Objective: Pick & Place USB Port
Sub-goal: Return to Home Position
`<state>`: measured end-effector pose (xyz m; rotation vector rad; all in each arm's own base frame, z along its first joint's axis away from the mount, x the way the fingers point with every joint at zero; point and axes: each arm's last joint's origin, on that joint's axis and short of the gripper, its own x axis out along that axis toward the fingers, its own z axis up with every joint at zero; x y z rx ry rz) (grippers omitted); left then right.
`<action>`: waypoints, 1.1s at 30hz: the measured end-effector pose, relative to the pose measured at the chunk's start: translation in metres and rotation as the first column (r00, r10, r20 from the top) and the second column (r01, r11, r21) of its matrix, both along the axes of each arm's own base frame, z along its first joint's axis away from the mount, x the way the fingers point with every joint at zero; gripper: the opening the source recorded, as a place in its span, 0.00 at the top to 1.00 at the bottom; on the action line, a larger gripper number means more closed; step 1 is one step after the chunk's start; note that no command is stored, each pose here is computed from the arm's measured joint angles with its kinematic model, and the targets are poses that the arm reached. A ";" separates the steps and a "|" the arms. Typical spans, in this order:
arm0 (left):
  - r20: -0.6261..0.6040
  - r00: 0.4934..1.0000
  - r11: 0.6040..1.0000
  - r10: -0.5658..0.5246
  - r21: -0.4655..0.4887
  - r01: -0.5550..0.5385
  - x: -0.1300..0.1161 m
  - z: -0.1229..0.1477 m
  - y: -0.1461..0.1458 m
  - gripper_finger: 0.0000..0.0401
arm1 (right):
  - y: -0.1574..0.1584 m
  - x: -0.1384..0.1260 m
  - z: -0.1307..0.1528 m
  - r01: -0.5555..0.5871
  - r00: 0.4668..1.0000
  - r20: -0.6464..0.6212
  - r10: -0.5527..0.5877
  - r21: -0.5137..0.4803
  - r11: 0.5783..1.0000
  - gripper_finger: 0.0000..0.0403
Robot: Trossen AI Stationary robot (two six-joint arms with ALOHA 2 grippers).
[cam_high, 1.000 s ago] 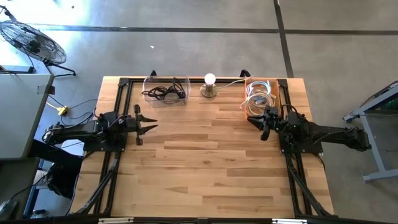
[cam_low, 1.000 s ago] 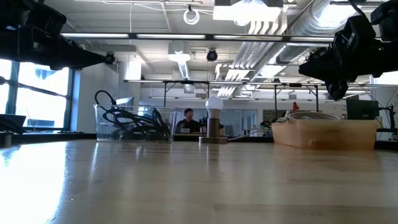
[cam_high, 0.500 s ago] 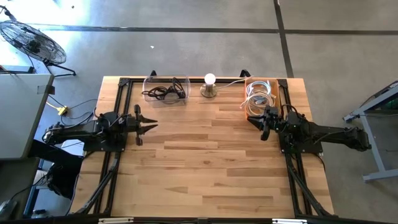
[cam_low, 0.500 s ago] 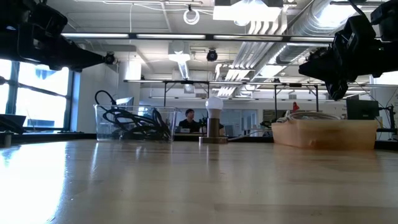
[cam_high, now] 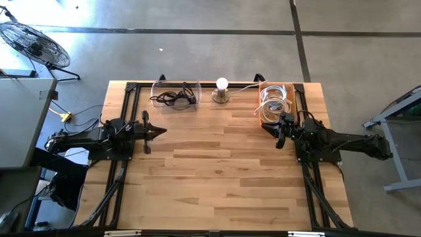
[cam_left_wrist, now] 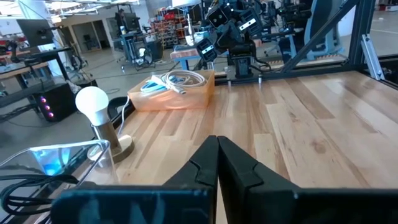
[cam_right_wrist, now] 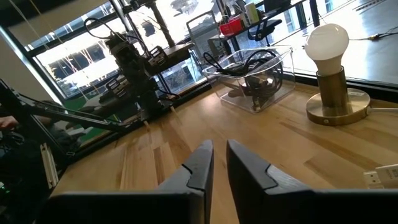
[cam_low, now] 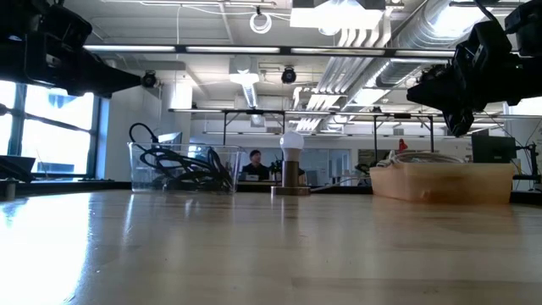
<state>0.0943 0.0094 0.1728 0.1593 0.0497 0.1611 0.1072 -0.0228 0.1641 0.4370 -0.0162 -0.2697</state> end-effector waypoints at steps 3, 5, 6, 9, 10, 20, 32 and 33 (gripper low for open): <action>0.000 1.000 1.000 0.002 0.000 -0.002 0.000 0.000 0.000 1.00 | 0.000 0.000 0.000 0.000 1.000 0.000 0.000 0.000 1.000 0.90; 0.000 1.000 1.000 0.003 0.000 -0.003 0.000 0.000 0.000 1.00 | 0.000 0.000 0.000 0.000 1.000 0.000 0.000 0.000 1.000 0.90; 0.000 1.000 1.000 0.003 0.000 -0.003 0.000 0.000 0.000 1.00 | 0.000 0.000 0.000 0.000 1.000 0.000 0.000 0.000 1.000 0.90; 0.000 1.000 1.000 0.008 0.000 -0.008 0.000 0.000 0.000 1.00 | 0.000 0.000 0.000 0.000 1.000 0.000 0.000 0.000 1.000 0.90; 0.000 1.000 1.000 0.010 0.000 -0.010 0.000 0.000 0.000 1.00 | 0.000 0.000 0.000 0.000 1.000 0.000 0.000 0.000 1.000 0.90; 0.000 1.000 0.999 0.013 0.033 -0.013 0.000 0.000 0.000 1.00 | 0.000 0.000 0.000 0.000 1.000 0.000 0.000 0.000 1.000 0.90; 0.028 0.999 0.998 0.015 0.055 -0.017 0.000 0.002 0.001 1.00 | 0.000 0.000 0.000 0.000 1.000 0.000 0.000 0.000 1.000 0.91; 0.028 0.999 0.998 0.015 0.055 -0.017 0.000 0.002 0.001 1.00 | 0.000 0.000 0.000 0.000 1.000 0.000 0.000 0.000 1.000 0.91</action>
